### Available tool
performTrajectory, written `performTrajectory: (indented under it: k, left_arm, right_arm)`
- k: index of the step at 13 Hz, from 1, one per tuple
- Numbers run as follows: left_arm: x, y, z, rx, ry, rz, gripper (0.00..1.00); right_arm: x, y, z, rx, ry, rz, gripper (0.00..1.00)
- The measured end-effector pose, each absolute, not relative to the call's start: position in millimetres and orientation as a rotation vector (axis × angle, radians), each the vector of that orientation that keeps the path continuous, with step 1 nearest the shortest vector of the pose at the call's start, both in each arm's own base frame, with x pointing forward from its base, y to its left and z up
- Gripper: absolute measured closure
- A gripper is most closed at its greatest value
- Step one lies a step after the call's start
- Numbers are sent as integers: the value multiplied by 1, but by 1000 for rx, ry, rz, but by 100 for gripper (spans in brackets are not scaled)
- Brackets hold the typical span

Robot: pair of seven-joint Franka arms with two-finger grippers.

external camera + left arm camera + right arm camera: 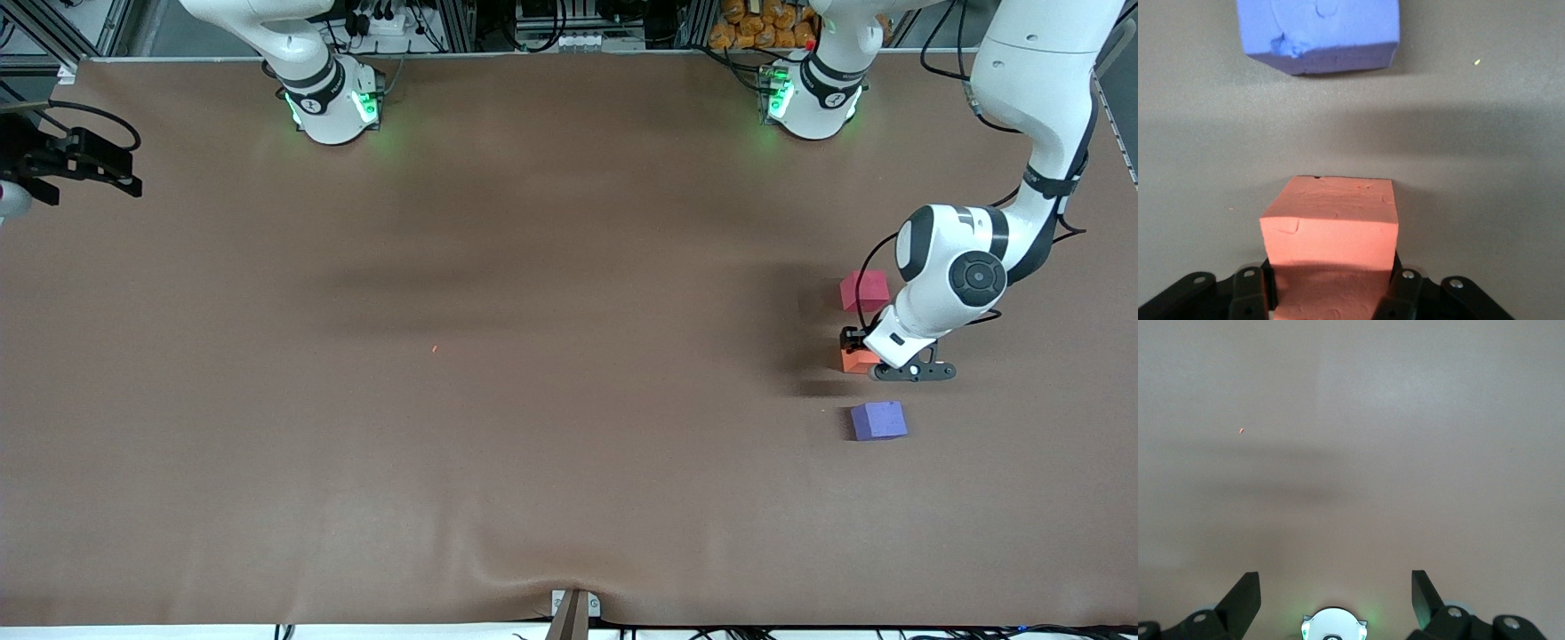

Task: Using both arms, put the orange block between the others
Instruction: 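Lower the orange cube between the pink and purple cubes, open left gripper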

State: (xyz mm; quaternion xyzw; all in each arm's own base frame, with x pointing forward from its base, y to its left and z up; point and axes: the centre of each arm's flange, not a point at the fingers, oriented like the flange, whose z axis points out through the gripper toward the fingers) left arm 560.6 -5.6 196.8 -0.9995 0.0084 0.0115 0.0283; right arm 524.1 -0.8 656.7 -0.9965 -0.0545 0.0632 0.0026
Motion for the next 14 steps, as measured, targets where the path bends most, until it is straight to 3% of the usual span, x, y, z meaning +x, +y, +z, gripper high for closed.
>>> performTrajectory:
  k: [5,6,9,12,14]
  left_arm:
    - [564,-5,197,-3085,16,30,39]
    - [566,-5,197,-3086,1,22,33]
    - [580,-10,215,-3088,-14,-41,1]
    - [600,-28,277,-3071,23,-40,0]
    - [616,-49,352,-3046,56,-2,0]
  right_arm:
    - [524,2,657,-3125,-179,198,0]
    - [524,2,657,-3125,-179,198,0]
    - [524,3,657,-3125,-181,198,0]
    - [524,5,657,-3125,-189,198,0]
    - [524,7,657,-3125,-193,197,0]
